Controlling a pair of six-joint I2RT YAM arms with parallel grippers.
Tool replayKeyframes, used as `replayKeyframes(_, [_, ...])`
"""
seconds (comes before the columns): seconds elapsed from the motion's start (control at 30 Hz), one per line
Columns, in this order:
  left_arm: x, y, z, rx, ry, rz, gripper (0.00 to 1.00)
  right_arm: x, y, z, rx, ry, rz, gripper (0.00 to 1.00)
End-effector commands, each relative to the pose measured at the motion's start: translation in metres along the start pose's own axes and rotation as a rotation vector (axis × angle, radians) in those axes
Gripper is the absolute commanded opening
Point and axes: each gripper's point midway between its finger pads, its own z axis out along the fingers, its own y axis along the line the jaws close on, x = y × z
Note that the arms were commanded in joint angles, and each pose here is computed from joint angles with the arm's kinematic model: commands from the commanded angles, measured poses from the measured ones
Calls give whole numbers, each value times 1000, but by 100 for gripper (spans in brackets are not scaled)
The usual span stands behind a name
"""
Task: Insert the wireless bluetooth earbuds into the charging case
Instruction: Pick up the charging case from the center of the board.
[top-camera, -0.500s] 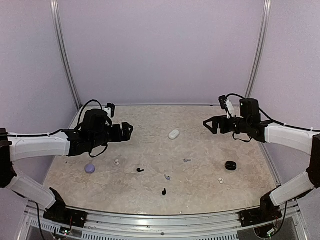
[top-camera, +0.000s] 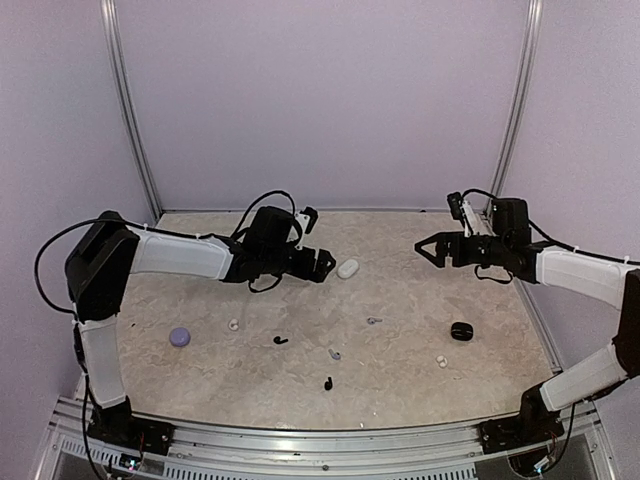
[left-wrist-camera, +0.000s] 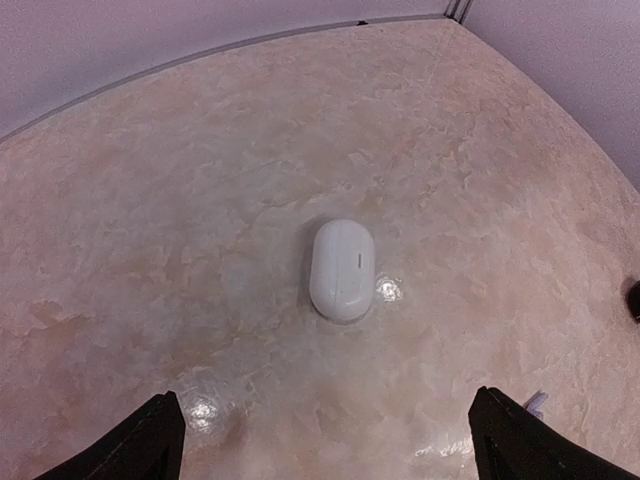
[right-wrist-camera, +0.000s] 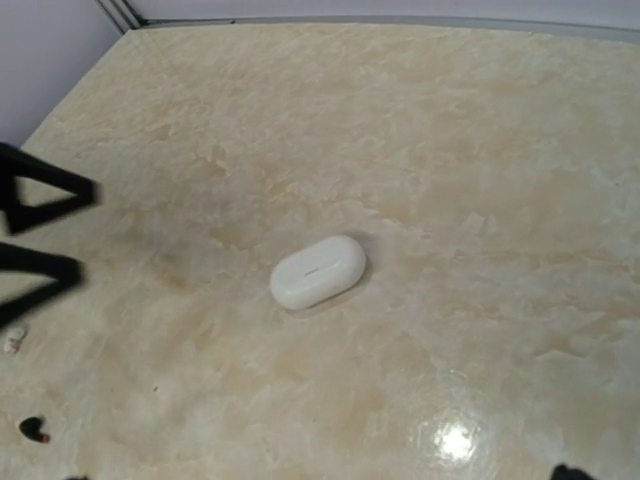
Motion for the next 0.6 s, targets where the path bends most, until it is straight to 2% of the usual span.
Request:
replayKeyframes(0.0, [8, -28, 35, 88, 38, 91, 99, 0, 3, -11, -20, -8, 8, 100])
replayKeyframes(0.17, [29, -33, 75, 89, 93, 136, 96, 4, 1, -14, -36, -3, 15, 100])
replayKeyframes(0.57, [53, -16, 129, -8, 141, 204, 88, 8, -2, -14, -64, -3, 25, 100])
